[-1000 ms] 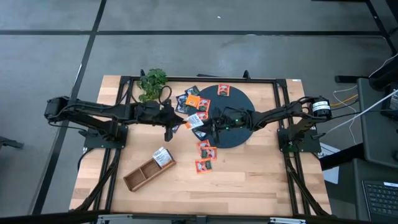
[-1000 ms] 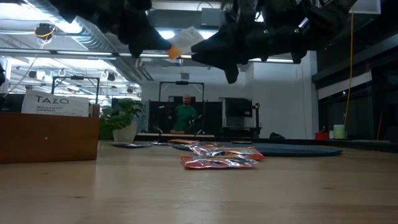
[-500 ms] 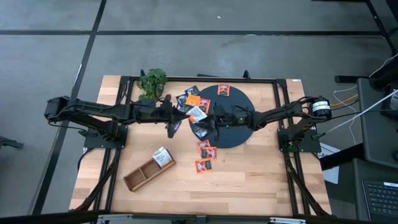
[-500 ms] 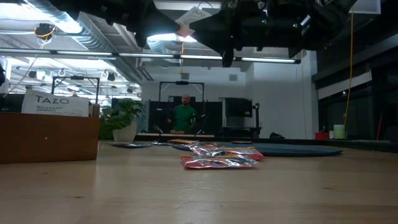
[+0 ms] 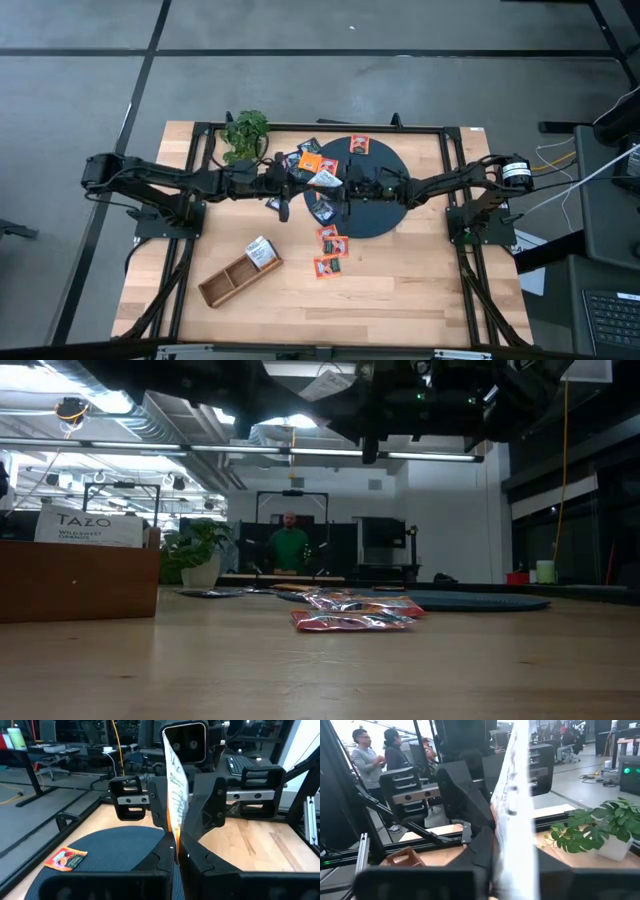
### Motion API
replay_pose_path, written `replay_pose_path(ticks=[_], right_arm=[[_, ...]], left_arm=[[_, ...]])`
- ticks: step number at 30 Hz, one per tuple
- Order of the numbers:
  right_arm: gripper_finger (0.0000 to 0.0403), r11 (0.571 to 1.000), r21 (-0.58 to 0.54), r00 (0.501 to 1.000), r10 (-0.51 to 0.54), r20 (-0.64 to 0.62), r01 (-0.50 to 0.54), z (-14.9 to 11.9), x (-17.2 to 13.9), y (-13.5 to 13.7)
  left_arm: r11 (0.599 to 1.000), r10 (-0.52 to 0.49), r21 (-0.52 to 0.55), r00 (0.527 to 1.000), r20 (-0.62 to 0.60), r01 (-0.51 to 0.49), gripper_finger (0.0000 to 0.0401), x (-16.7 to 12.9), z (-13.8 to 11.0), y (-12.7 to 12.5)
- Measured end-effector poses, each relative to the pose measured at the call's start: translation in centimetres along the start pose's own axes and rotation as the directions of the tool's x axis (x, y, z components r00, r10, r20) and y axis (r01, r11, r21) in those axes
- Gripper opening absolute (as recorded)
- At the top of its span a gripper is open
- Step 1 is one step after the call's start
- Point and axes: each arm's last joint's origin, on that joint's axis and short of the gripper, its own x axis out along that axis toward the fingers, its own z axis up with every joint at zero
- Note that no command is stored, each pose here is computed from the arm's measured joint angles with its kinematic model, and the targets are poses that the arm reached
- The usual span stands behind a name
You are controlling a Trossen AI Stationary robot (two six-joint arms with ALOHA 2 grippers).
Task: Pick & Place Tea
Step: Put the white tea bag into the right section of the wooden organizer
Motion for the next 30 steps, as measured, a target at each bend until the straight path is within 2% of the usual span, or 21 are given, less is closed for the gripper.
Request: replay_pose_path(ticks=[3, 8, 14, 24, 30], right_arm=[[0.0016, 1.000, -0.002, 1.000, 0.002, 0.001, -0.002, 0.0, 0.0, 0.0], [0.0030, 1.000, 0.002, 1.000, -0.006, -0.009, 0.006, 0.0, 0.1, 0.0], [0.0015, 1.000, 0.003, 0.999, -0.002, -0.044, 0.002, -0.3, 0.1, -0.1], [0.0016, 0.999, 0.037, 0.985, -0.016, -0.169, 0.023, -1.6, -0.1, -0.3], [0.0016, 0.997, 0.071, 0.970, 0.015, -0.241, 0.002, -2.3, -0.3, -0.2]], left_arm=[[1.000, 0.000, 0.010, 1.000, 0.004, 0.000, 0.0012, -0.2, 0.1, 0.0], [1.000, -0.005, 0.017, 1.000, 0.008, 0.005, 0.0021, -0.4, 0.4, 0.0], [0.999, -0.007, 0.033, 0.999, -0.043, 0.009, 0.0021, -0.4, -0.1, 0.0], [1.000, 0.009, 0.028, 0.992, -0.124, -0.005, 0.0047, -2.0, 0.0, 0.2], [0.998, -0.026, -0.068, 0.994, -0.104, 0.019, 0.0060, -2.9, 0.9, 0.7]])
